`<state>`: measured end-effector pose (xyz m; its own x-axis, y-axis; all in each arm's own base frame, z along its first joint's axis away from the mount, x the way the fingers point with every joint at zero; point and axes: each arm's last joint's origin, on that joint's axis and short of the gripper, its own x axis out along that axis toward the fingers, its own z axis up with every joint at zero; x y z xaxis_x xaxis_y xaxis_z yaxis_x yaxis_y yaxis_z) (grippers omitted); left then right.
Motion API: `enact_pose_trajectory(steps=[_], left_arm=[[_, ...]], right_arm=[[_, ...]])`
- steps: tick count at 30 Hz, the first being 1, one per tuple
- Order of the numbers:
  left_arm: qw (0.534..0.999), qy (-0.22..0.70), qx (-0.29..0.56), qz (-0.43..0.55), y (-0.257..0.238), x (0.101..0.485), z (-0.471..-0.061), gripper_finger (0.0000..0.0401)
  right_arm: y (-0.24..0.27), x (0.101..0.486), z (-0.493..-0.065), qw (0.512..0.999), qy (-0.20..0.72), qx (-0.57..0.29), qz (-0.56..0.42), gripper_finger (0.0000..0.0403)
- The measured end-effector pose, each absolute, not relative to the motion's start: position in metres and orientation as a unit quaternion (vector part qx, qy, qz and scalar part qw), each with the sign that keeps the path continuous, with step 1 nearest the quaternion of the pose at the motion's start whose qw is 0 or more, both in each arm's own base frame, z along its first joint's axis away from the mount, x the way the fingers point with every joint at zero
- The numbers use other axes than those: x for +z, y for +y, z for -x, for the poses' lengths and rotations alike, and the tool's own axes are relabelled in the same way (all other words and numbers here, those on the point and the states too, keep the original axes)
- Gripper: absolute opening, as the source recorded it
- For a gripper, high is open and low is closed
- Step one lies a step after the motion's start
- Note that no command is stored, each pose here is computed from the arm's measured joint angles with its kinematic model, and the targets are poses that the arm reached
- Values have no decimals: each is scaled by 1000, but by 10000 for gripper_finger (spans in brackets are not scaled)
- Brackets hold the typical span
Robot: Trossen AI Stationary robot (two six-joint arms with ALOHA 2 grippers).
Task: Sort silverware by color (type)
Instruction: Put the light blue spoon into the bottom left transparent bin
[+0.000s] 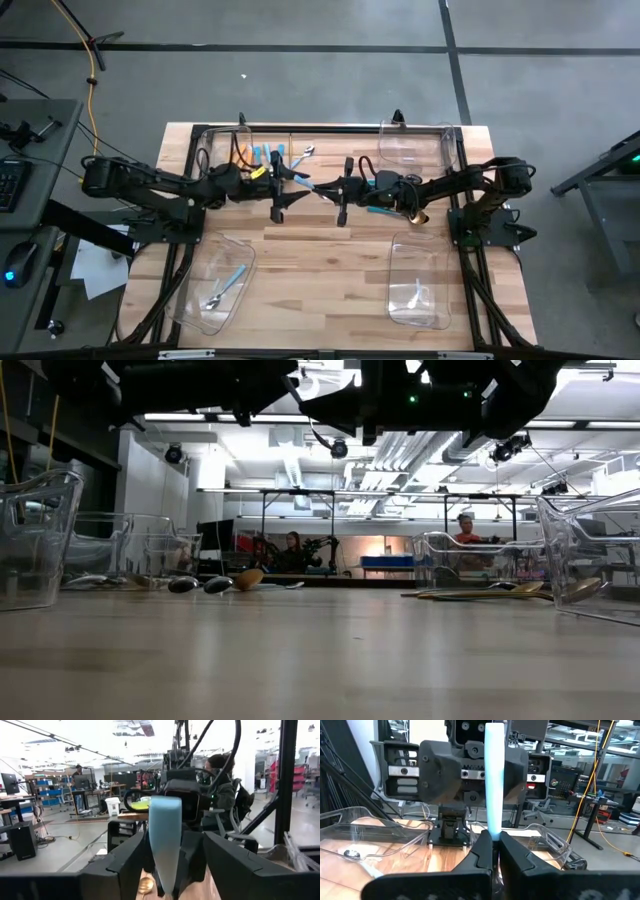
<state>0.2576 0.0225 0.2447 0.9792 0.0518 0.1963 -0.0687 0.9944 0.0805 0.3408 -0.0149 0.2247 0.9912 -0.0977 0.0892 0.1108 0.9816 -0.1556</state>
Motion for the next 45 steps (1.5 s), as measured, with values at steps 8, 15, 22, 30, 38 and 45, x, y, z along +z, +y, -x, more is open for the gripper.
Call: enact_pose_trajectory(steps=[8,15,22,30,38,45], left_arm=[[993,-94,44,-60,23,246,-256,61],[995,-79,50,-45,29,247,-253,36],[995,-68,60,-46,30,245,-253,36],[994,-14,93,-59,31,247,-241,36],[992,37,102,-63,28,257,-215,36],[992,57,100,-57,27,256,-210,37]], right_arm=[[-15,225,-341,994,-40,-53,82,0],[-16,224,-341,995,-38,-56,78,14],[-22,223,-341,993,-29,-91,63,72],[-29,213,-339,979,33,-184,83,174],[-26,215,-329,986,108,-93,81,239],[-26,230,-304,991,87,-51,88,243]])
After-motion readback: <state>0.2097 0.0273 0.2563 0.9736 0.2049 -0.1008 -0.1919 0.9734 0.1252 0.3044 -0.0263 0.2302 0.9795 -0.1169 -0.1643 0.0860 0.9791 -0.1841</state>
